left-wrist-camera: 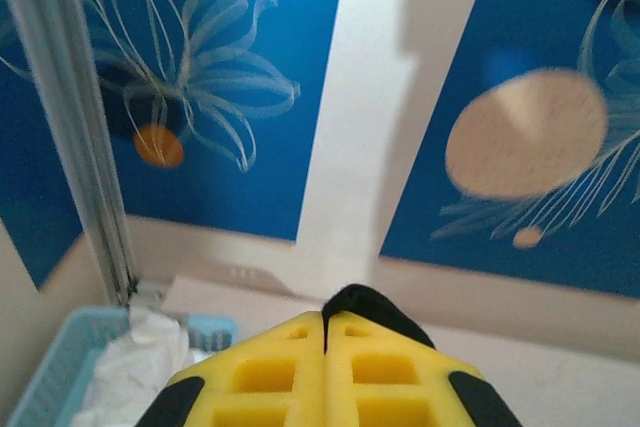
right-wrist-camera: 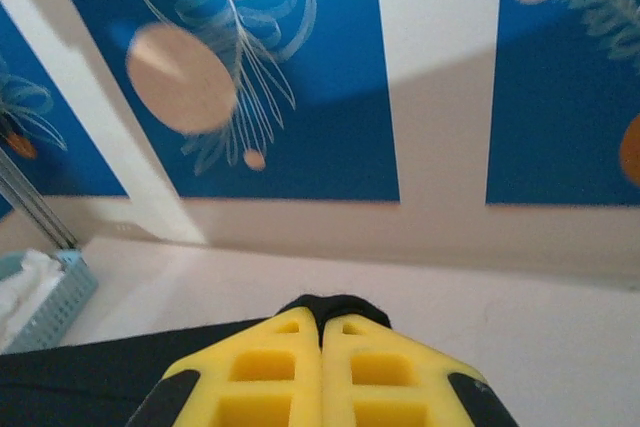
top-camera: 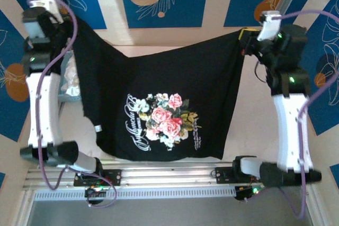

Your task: Fold the inside-out t-shirt

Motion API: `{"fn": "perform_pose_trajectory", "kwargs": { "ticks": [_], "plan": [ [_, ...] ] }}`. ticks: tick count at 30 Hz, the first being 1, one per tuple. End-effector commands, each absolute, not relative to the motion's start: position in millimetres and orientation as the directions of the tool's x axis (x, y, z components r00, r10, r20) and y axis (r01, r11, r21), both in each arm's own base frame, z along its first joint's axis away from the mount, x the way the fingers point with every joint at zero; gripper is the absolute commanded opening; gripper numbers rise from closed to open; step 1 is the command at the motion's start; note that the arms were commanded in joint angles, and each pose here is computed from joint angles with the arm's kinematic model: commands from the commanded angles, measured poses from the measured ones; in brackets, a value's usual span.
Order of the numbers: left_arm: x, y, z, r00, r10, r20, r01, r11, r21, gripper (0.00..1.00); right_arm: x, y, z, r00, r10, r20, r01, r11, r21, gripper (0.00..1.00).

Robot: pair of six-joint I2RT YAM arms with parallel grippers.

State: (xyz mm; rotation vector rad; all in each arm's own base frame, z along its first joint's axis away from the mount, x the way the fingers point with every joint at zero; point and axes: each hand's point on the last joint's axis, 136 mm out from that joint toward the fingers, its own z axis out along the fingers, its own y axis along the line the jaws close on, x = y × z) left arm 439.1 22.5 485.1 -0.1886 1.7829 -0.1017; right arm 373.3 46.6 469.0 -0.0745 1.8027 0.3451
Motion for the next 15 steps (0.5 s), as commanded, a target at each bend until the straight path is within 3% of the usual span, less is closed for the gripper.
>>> {"fn": "perform_pose_trajectory", "kwargs": {
  "ticks": [1, 7, 15],
  "plan": [
    [427.5, 17.5, 549.8, -0.04, -0.159, -0.986, -0.038, 0.987, -0.158, 0.0, 395.8, 47.8, 492.9, -0.186, 0.121, -0.975, -0.266, 0.949, 0.168, 0.0],
    [400.5, 9.8, 601.9, 0.081, -0.184, -0.979, 0.021, 0.983, -0.183, 0.0, 396.0, 45.8, 516.1, -0.146, 0.112, -0.983, -0.275, 0.95, 0.15, 0.0],
    [286.7, -2.1, 672.4, 0.29, -0.208, -0.934, 0.107, 0.977, -0.184, 0.0, 312.8, 37.4, 562.0, -0.009, 0.094, -0.996, -0.257, 0.962, 0.093, 0.0]
  ]
}}
